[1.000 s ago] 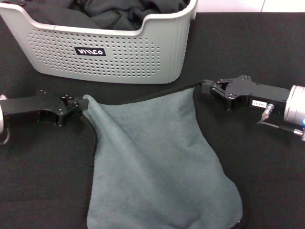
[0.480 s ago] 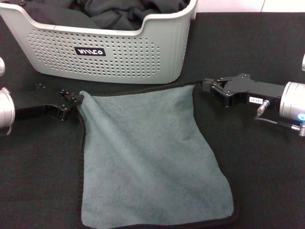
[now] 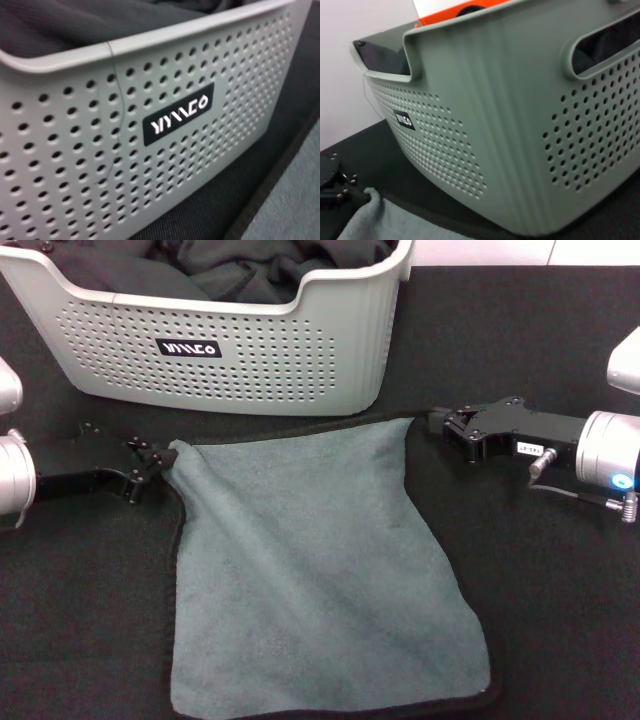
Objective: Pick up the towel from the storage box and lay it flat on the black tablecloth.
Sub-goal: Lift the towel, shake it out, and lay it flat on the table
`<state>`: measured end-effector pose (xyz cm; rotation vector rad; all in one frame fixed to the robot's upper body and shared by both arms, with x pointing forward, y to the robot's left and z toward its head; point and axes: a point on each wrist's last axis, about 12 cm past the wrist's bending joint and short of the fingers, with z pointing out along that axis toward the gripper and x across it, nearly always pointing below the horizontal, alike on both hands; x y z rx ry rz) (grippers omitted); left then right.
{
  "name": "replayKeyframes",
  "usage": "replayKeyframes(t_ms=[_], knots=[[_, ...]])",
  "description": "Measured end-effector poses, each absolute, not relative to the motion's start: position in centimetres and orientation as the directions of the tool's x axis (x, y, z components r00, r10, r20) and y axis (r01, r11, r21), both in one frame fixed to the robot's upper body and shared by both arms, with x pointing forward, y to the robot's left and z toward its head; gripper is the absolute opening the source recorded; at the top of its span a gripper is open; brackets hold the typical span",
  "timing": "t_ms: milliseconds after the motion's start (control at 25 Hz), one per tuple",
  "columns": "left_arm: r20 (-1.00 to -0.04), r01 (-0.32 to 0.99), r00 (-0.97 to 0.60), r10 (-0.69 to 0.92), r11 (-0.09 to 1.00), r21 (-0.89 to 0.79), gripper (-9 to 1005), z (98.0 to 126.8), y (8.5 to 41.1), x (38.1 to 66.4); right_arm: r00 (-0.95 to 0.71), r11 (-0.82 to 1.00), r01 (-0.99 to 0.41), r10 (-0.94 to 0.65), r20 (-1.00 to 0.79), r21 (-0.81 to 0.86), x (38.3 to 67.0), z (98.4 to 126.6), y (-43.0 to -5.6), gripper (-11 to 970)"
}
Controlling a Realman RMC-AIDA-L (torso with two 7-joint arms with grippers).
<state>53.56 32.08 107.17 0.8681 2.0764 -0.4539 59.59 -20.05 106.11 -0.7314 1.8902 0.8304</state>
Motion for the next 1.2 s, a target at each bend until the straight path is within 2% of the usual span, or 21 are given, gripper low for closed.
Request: replayKeyframes(t_ms=[760,1200], knots=[[-0.824,0.769,-0.167,0.542,0.594,0.235,31,107.9,31.5,53.9,-0.403,0.631,-0.736,-0.119,-0.907,0.244,60.0,106.2,-20.3,22],[-0.742,0.77,-0.1,0.663,0.524,0.365,34,106.2,30.6,53.9,-0.405,0.652,-0.72,-0.116,-0.907,0.238,60.3,106.2,-20.4,23]])
